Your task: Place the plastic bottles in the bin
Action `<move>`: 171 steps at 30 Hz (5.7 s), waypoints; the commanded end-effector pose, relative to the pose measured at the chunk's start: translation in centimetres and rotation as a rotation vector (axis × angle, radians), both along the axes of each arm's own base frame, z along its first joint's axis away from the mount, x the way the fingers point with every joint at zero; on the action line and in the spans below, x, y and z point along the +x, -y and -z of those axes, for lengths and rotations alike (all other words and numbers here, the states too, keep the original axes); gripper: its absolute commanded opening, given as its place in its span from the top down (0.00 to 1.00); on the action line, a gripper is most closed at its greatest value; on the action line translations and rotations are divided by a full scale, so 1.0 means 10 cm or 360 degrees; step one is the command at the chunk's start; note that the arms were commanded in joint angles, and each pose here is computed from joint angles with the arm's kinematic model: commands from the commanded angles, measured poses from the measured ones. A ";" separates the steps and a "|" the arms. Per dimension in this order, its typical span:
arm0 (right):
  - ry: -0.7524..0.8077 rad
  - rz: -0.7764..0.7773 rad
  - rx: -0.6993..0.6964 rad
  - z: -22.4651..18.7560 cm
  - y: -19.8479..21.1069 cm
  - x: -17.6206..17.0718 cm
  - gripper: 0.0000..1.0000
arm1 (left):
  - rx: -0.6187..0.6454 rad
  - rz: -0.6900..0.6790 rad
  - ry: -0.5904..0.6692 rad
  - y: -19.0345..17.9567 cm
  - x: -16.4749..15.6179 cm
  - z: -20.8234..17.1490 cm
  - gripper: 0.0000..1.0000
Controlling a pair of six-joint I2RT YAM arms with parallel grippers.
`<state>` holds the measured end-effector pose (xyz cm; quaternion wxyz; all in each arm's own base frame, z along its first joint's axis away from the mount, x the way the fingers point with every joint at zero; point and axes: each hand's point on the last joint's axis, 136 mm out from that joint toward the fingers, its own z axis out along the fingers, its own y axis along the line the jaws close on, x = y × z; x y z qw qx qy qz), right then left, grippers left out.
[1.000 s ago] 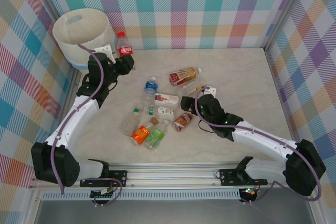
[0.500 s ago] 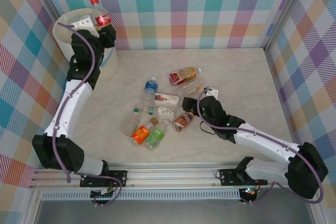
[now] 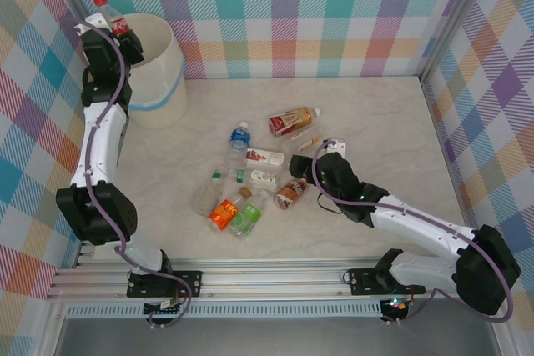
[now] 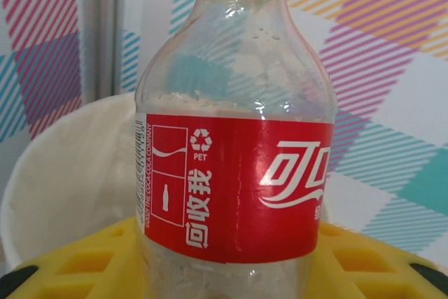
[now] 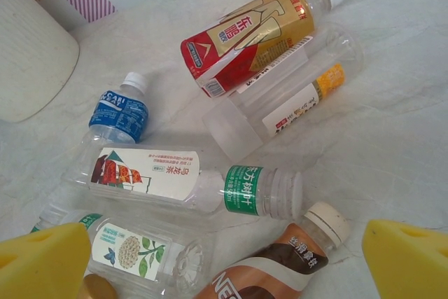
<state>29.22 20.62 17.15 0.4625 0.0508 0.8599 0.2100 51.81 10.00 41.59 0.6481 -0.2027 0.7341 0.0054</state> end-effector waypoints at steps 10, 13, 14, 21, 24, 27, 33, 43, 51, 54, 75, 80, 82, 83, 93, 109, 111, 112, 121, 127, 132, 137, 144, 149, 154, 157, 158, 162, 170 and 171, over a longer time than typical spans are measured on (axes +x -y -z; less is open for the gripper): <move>0.0046 0.0004 -0.0004 -0.15 0.00 0.02 0.00 | 0.0072 -0.0059 -0.0441 -0.44 0.44 0.40 0.58; 0.0046 0.0013 -0.0003 -0.15 0.02 0.01 0.00 | 0.0027 -0.0068 -0.0403 -0.54 0.51 0.42 0.51; 0.0047 0.0012 -0.0002 -0.16 0.03 0.00 0.00 | 0.0023 -0.0085 -0.0398 -0.56 0.53 0.42 0.46; 0.0046 0.0028 -0.0009 -0.17 0.07 -0.02 0.00 | -0.0025 0.0009 -0.0352 -0.49 0.60 0.35 0.28; 0.0038 0.0034 -0.0002 -0.16 0.07 -0.02 0.00 | -0.0051 0.0026 -0.0353 -0.46 0.58 0.36 0.24; 0.0021 0.0040 -0.0007 -0.14 0.06 0.00 0.00 | -0.0102 0.0077 -0.0328 -0.38 0.56 0.31 0.20; -0.0123 0.0074 -0.0069 0.05 0.04 0.01 0.00 | -0.0260 0.0187 -0.0252 -0.13 0.54 0.20 0.11; -0.0715 0.0512 0.0161 0.66 0.14 -0.24 0.01 | -0.0403 0.0446 -0.0190 0.59 0.41 0.15 0.00; -0.1010 0.0430 0.0538 0.97 -0.35 -0.39 0.00 | -0.0426 0.0576 -0.0064 1.06 0.06 -0.03 0.00; -0.1049 0.0419 0.0555 1.03 -0.47 -0.41 0.00 | -0.0437 0.0633 0.0000 1.21 -0.07 -0.10 0.00; -0.1075 0.0559 0.0572 1.31 -0.63 -0.45 0.12 | -0.0758 0.0678 -0.0161 1.76 -0.98 0.79 0.00; -0.1056 0.0526 0.0583 1.34 -0.67 -0.42 0.18 | -0.0887 0.0732 -0.0290 1.97 -1.22 1.23 0.00; -0.1054 0.0517 0.0590 1.37 -0.68 -0.42 0.21 | -0.0889 0.0757 -0.0358 2.04 -1.30 1.35 0.00; -0.1054 0.0512 0.0597 1.39 -0.69 -0.42 0.22 | -0.0881 0.0758 -0.0392 2.06 -1.33 1.41 0.00; -0.0992 0.0484 0.0607 1.43 -0.65 -0.42 0.34 | -0.0936 0.0875 -0.0557 2.25 -1.47 1.72 0.00; -0.0848 0.0431 0.0478 1.25 -0.45 -0.44 0.50 | -0.0999 0.1116 -0.0772 2.59 -1.61 2.05 0.00; -0.0807 0.0415 0.0438 1.19 -0.42 -0.43 0.50 | -0.0987 0.1148 -0.0773 2.65 -1.62 2.04 0.00; -0.0770 0.0392 0.0422 1.14 -0.41 -0.41 0.51 | -0.0983 0.1170 -0.0770 2.68 -1.62 2.03 0.00; -0.0265 0.0003 0.0155 0.58 -0.39 -0.29 0.51 | -0.0958 0.1372 -0.0753 2.95 -1.66 1.94 0.00; 0.0100 -0.0335 0.0004 0.10 -0.43 -0.35 0.50 | -0.1098 0.1747 -0.0711 3.26 -1.77 1.75 0.00; 0.0214 -0.0642 -0.0075 -0.13 -0.57 -0.52 0.49 | -0.1121 0.1985 -0.0652 3.46 -1.88 1.58 0.00; 0.0193 -0.0824 -0.0100 -0.18 -0.74 -0.61 0.48 | -0.1067 0.2037 -0.0621 3.58 -1.93 1.49 0.00; 0.0133 -0.1097 -0.0039 -0.23 -1.15 -0.68 0.48 | -0.1083 0.2020 -0.0665 3.70 -1.89 1.52 0.00; 0.0100 -0.1188 -0.0012 -0.24 -1.32 -0.69 0.48 | -0.1077 0.1916 -0.0658 3.67 -1.82 1.56 0.00; 0.0099 -0.1202 0.0004 -0.26 -1.37 -0.67 0.48 | -0.1058 0.1885 -0.0606 3.63 -1.82 1.54 0.14; 0.0096 -0.1180 0.0013 -0.26 -1.36 -0.66 0.47 | -0.1057 0.1913 -0.0611 3.65 -1.84 1.53 0.33; 0.0094 -0.1170 0.0011 -0.26 -1.36 -0.65 0.48 | -0.1059 0.1920 -0.0620 3.65 -1.84 1.54 0.38; 0.0093 -0.1141 0.0024 -0.28 -1.36 -0.62 0.48 | -0.1055 0.1957 -0.0648 3.68 -1.88 1.55 0.57; 0.0088 -0.1105 0.0049 -0.30 -1.35 -0.60 0.47 | -0.1040 0.1965 -0.0698 3.69 -1.90 1.55 0.93; 0.0089 -0.1094 0.0046 -0.30 -1.34 -0.59 0.47 | -0.1034 0.1969 -0.0695 3.69 -1.90 1.55 0.97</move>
